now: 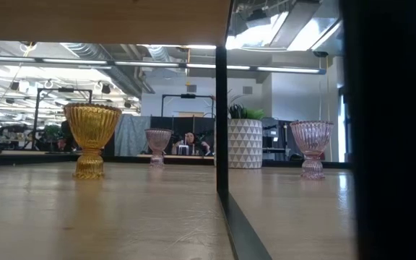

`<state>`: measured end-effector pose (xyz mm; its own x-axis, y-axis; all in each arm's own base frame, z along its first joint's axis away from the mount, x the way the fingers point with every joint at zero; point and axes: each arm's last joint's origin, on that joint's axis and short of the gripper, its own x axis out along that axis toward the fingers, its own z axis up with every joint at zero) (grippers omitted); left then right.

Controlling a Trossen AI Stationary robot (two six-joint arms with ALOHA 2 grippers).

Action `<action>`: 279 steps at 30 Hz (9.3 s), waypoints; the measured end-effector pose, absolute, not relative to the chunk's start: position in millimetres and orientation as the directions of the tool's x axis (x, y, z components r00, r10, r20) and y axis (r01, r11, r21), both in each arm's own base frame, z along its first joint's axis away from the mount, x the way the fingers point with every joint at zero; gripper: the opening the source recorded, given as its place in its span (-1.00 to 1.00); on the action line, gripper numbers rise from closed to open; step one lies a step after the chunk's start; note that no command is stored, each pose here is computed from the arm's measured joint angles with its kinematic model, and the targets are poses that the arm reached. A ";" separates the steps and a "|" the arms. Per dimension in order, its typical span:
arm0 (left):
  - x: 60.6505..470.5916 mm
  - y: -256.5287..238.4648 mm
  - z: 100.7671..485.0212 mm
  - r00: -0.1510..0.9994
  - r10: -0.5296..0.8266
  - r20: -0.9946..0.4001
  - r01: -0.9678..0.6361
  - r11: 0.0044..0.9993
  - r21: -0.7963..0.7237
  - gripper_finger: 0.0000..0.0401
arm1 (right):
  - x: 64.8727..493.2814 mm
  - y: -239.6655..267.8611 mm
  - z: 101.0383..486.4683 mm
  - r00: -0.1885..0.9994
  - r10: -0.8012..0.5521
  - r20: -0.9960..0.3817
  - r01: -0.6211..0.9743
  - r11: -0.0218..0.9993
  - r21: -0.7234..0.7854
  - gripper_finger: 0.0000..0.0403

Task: Pick & Place candle stick holders
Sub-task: Put the top blue scented candle on the shelf, then put the bottom pink glass on the shelf

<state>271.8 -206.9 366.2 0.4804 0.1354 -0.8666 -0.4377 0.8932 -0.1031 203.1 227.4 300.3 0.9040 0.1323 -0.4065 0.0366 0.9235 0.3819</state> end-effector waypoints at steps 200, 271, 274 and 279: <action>314.5 -1.8 326.8 0.777 0.206 -0.595 -0.524 0.735 -0.431 -0.99 | 206.4 112.1 311.6 0.719 -0.123 -0.684 0.258 0.961 0.099 -0.98; 331.7 23.2 293.0 0.688 0.099 -0.719 -0.538 0.735 -0.414 -0.99 | 169.6 8.0 243.8 0.434 -0.097 -0.896 0.753 0.584 0.302 -0.98; 331.5 23.3 292.8 0.686 0.105 -0.720 -0.545 0.730 -0.413 -0.99 | 169.1 5.6 243.6 0.427 -0.103 -0.898 0.758 0.582 0.294 -0.98; 328.1 25.9 289.9 0.650 0.127 -0.749 -0.589 0.706 -0.392 -0.99 | 171.2 0.3 241.3 0.410 -0.117 -0.905 0.758 0.595 0.266 -0.98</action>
